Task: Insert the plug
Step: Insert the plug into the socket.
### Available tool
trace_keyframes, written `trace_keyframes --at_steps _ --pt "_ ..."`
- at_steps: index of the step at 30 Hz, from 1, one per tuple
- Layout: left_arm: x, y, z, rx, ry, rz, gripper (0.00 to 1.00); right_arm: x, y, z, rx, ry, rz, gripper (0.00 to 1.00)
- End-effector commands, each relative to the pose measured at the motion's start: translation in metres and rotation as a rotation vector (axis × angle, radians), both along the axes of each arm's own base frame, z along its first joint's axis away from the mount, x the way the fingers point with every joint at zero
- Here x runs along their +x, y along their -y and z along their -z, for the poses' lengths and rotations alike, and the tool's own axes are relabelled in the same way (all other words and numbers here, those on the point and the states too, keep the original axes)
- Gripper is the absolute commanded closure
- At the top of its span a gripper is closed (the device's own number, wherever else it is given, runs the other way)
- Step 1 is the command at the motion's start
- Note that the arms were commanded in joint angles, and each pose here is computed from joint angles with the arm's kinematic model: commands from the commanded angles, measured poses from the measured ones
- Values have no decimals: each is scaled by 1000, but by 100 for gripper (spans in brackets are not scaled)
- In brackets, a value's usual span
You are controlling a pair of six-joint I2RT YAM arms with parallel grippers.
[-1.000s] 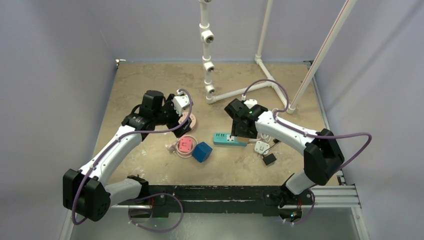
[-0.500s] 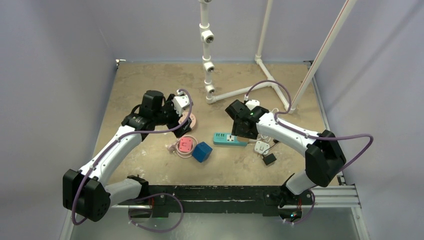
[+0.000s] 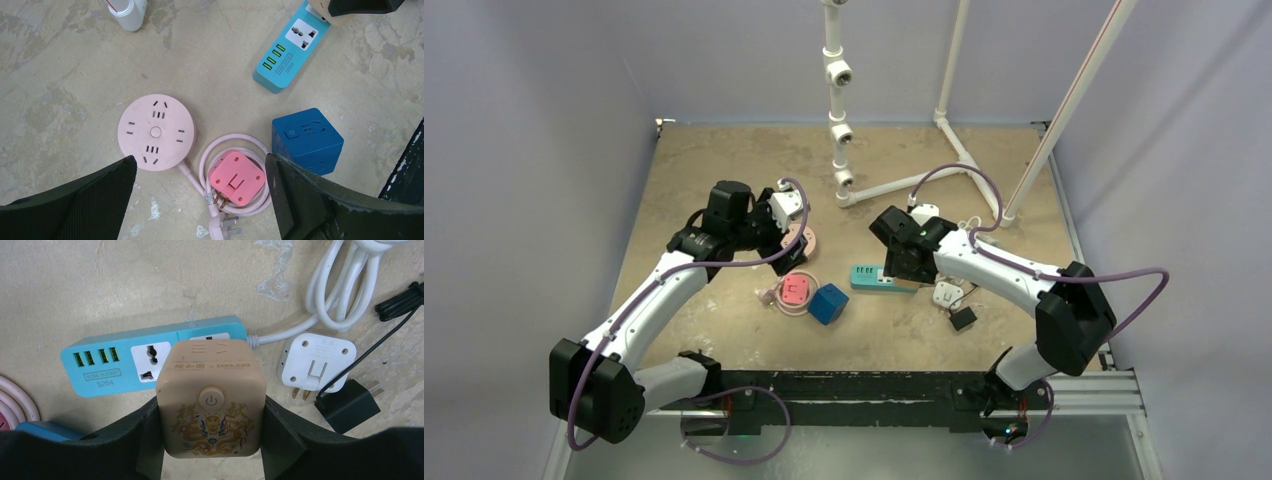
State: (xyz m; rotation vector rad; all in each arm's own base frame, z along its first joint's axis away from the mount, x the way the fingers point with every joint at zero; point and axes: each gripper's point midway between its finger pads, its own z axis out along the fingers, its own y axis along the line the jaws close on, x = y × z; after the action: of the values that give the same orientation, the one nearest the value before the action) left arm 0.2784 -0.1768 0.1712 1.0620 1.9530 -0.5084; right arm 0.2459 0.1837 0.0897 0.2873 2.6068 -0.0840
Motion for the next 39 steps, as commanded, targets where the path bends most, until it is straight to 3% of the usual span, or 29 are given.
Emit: trace_keyframes --at_steps 1,19,39 --pt "-1 3 -17 -29 42 18 1 -1 7 -4 -13 22 36 100" --pt "-3 4 -17 -38 34 22 1 1 13 5 -31 58 23 100" --pt "-3 6 -18 -48 36 22 1 -15 19 43 -92 -51 -54 100"
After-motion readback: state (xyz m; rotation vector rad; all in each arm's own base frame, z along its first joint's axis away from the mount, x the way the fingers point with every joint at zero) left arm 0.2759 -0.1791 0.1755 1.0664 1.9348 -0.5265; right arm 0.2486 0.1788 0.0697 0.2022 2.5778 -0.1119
